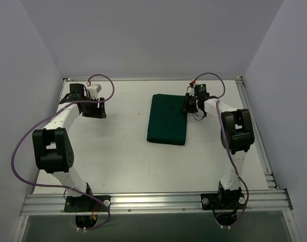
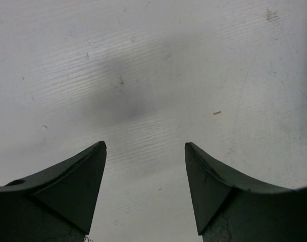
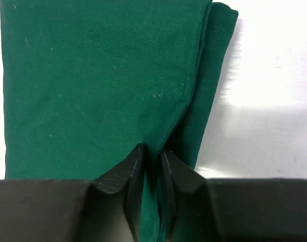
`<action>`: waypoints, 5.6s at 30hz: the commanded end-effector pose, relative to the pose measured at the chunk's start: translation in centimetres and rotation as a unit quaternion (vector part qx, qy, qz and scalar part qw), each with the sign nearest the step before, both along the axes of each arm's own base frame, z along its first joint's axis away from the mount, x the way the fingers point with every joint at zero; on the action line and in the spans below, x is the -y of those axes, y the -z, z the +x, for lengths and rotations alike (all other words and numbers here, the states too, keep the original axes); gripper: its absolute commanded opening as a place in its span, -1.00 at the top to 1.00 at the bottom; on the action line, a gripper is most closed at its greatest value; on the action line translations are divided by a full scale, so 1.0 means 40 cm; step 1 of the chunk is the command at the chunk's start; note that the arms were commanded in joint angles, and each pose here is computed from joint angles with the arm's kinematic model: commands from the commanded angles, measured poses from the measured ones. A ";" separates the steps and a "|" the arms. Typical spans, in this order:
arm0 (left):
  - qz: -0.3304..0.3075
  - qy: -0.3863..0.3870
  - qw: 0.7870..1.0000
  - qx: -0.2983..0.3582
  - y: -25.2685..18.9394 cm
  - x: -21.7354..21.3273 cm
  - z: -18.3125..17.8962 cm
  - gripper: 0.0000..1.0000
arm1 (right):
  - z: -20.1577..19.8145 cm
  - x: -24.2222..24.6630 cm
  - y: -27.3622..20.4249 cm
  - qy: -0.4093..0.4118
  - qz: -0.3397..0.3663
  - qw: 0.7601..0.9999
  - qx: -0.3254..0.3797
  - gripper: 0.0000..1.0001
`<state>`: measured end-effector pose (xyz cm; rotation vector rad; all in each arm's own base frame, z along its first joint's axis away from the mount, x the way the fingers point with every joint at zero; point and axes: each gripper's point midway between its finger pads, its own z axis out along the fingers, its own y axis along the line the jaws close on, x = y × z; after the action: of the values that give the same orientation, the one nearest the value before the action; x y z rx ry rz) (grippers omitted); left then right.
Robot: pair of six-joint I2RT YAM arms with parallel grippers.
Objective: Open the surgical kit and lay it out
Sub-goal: Open the surgical kit at the center of the board.
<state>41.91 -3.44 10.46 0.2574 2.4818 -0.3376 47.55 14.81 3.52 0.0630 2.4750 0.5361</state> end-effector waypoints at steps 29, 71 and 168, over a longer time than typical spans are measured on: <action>0.019 -0.030 0.998 0.056 -0.110 -0.094 0.039 -0.46 | 0.047 -0.730 -0.234 -0.061 0.248 0.961 0.109 1.00; 0.113 0.034 0.987 -0.106 0.172 0.064 0.011 -0.73 | 0.046 -0.337 -0.042 0.021 -0.183 0.978 0.103 0.06; 0.130 0.056 0.981 -0.133 0.255 0.082 0.007 0.95 | -0.024 0.493 -0.077 0.222 -0.141 0.964 0.043 0.68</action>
<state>42.20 -8.07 1.82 0.4670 2.7592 -0.1853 46.82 -2.79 7.08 0.4358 2.2874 0.0738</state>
